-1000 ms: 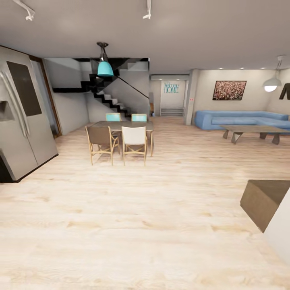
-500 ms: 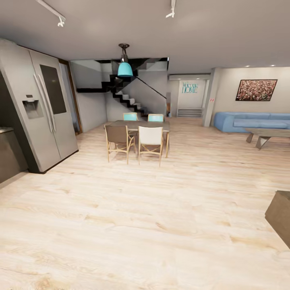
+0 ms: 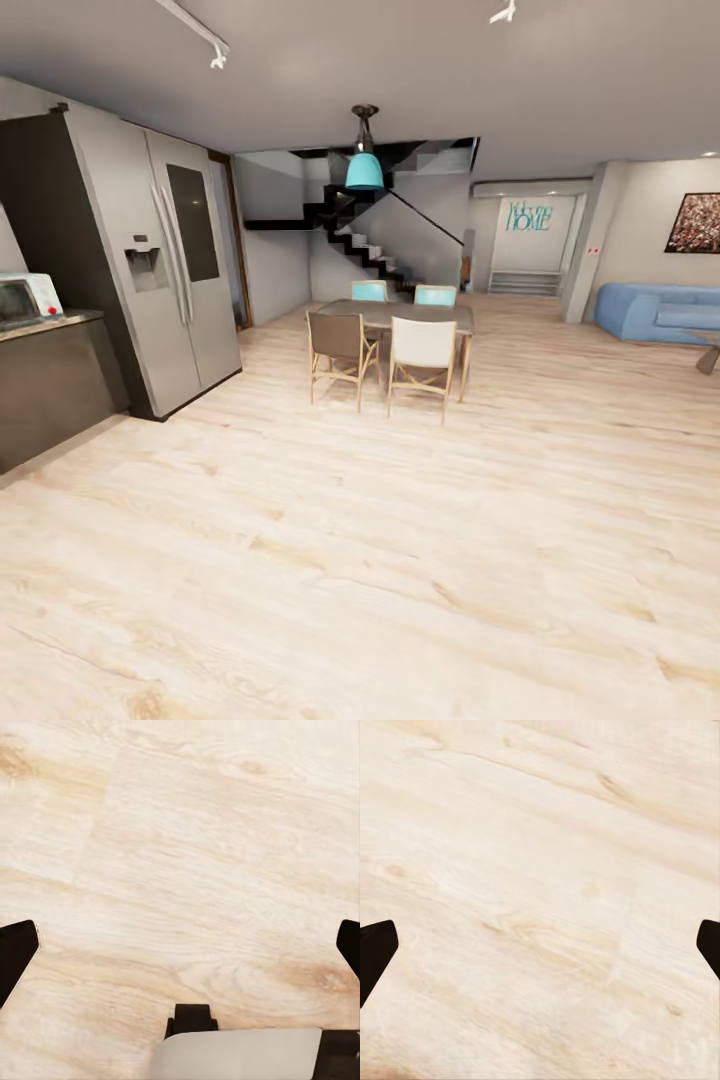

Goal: In the kitchen, take the Vidalia onion out of the sink, dice it on the chopping board with the paring knife, put the diced onion into the bowl on the countertop, then place both the paring knife and the chopping board into the sink.

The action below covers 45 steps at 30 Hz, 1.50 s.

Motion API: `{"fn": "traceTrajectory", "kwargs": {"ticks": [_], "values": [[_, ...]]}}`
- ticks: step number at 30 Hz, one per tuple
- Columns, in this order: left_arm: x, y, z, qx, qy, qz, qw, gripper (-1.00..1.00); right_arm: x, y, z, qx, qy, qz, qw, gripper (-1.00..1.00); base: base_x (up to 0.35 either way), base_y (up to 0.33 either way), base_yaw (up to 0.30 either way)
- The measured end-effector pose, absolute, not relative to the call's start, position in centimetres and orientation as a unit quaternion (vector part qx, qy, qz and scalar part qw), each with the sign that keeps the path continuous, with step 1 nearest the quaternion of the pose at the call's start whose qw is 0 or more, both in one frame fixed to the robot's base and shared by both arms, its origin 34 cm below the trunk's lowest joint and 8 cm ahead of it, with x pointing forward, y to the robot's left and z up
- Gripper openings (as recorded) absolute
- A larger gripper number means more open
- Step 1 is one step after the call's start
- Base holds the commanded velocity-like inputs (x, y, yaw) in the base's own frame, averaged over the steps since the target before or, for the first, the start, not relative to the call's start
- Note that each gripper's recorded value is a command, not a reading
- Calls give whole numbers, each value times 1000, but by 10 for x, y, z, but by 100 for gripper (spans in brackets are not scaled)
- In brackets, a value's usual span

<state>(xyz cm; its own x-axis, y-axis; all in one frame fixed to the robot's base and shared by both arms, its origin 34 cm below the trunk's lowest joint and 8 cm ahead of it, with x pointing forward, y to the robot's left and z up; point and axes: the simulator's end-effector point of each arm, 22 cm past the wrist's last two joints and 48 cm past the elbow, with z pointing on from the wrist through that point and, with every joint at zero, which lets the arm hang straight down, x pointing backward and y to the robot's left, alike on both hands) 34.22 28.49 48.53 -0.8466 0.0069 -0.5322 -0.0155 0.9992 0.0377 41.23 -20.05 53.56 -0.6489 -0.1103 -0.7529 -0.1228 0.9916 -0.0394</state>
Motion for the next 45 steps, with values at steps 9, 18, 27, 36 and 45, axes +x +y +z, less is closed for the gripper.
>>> {"fn": "traceTrajectory", "kwargs": {"ticks": [9,18,27,36,45], "values": [[342,285,485,-3,961,21,277,100,412,-201,536,-64,908,8,414,100,299,8,275],[342,285,485,-3,961,22,277,100,412,-200,536,-64,908,8,414,100,299,0,275],[342,285,485,-3,961,22,277,100,412,-200,536,-64,908,8,414,100,299,0,275],[342,285,485,-3,961,22,277,100,412,-200,536,-64,908,8,414,100,299,0,275],[342,285,485,-3,961,22,277,100,412,-200,536,-64,908,8,414,100,299,0,275]]}}
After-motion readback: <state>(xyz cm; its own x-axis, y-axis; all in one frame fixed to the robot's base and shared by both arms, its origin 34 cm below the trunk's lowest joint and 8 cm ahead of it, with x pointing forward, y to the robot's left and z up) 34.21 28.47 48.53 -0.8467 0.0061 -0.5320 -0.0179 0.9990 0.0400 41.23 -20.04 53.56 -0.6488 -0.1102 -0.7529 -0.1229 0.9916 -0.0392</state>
